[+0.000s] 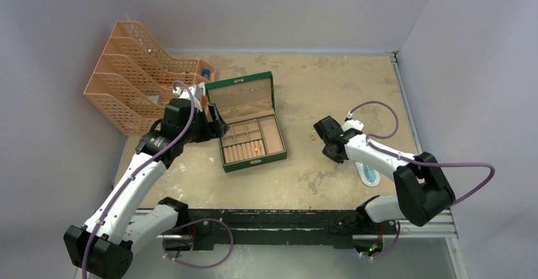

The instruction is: Organize the mixed jewelry

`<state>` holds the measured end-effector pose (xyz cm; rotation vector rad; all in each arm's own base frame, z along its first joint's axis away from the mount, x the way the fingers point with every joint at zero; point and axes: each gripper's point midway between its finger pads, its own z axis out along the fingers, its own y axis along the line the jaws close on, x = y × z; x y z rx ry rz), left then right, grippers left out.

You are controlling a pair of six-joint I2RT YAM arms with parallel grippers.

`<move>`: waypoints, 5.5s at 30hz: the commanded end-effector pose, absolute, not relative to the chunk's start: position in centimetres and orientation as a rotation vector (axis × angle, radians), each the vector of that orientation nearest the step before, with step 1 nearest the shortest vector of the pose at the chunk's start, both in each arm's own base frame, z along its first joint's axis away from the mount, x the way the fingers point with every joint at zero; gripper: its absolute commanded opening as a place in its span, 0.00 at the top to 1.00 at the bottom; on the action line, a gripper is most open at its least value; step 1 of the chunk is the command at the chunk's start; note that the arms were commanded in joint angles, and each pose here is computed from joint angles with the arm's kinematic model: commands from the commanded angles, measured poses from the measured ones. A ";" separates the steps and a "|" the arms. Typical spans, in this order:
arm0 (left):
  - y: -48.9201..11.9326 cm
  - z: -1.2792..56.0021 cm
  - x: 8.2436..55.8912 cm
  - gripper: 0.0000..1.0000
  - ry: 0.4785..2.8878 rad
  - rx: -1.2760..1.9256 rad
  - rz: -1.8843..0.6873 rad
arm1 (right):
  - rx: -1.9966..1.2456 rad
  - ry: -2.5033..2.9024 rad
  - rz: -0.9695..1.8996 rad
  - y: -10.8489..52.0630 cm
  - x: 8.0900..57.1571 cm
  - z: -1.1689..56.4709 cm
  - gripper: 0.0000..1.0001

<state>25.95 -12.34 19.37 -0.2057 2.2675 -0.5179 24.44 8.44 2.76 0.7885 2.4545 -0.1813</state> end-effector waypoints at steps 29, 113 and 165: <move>-12.6 20.4 26.6 0.23 2.219 -0.153 -0.527 | 1.152 2.340 -0.239 5.3 23.9 0.6 0.78; -23.4 18.0 24.2 1.00 2.347 0.007 -1.365 | 0.142 2.118 1.126 35.6 23.1 19.4 0.73; -23.7 31.1 20.0 1.00 1.990 0.250 -1.910 | -0.045 1.550 1.953 34.5 18.8 32.9 0.87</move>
